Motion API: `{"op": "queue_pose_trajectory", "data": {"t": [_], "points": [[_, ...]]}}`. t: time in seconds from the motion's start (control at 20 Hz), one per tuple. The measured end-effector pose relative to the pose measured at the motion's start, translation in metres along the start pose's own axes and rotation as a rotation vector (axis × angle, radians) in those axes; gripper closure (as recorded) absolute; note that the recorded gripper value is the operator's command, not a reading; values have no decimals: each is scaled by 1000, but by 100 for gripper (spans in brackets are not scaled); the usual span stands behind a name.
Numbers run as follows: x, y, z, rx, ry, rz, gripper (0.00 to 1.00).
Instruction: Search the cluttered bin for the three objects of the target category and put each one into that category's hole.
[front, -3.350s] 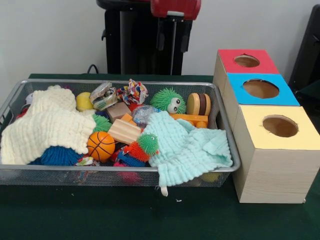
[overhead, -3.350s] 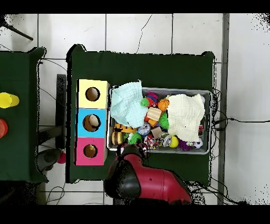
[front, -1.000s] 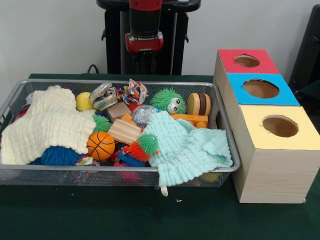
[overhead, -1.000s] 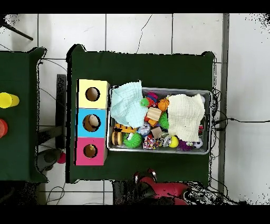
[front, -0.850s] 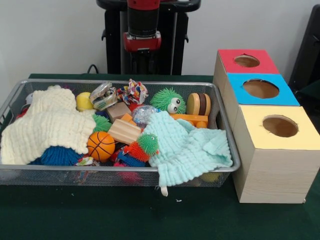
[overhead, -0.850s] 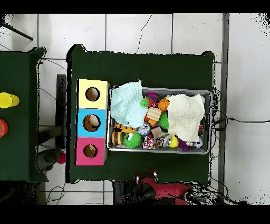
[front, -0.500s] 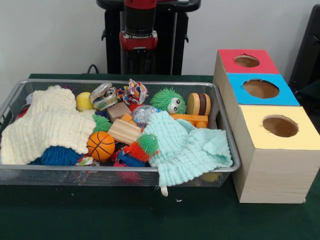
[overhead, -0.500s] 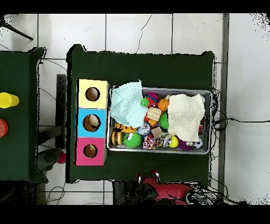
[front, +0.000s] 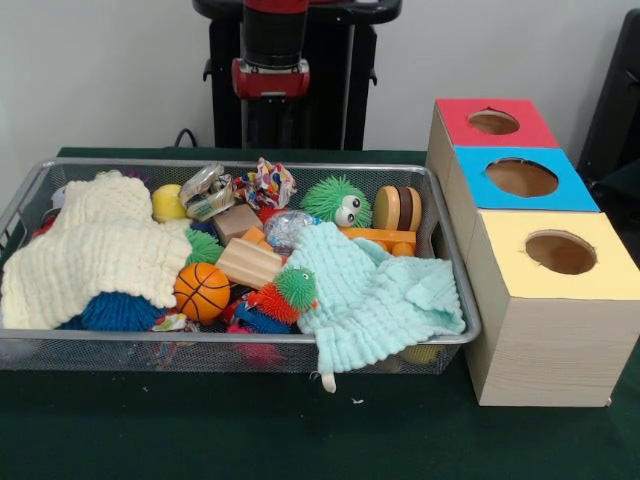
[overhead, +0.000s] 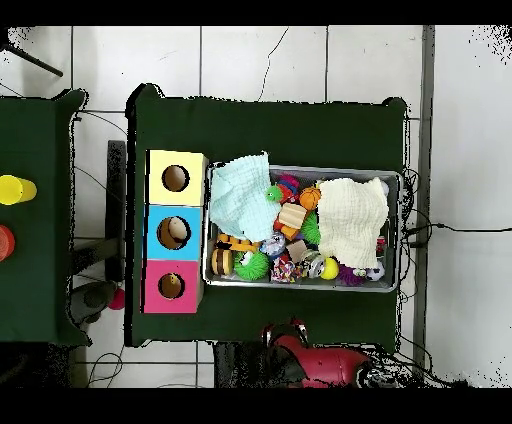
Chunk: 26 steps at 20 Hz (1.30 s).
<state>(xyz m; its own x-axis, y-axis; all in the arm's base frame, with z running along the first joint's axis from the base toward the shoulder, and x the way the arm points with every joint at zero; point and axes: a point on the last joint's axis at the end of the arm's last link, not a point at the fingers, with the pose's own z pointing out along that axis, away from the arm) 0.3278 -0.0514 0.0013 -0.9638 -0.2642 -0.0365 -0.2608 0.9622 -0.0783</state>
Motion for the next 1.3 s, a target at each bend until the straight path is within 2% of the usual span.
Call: {"op": "queue_pose_trajectory", "data": {"t": [0.65,1.3], "points": [[0,-14,0,13,-21,33,0],[-9,-2,3,19,-40,17,0]]}}
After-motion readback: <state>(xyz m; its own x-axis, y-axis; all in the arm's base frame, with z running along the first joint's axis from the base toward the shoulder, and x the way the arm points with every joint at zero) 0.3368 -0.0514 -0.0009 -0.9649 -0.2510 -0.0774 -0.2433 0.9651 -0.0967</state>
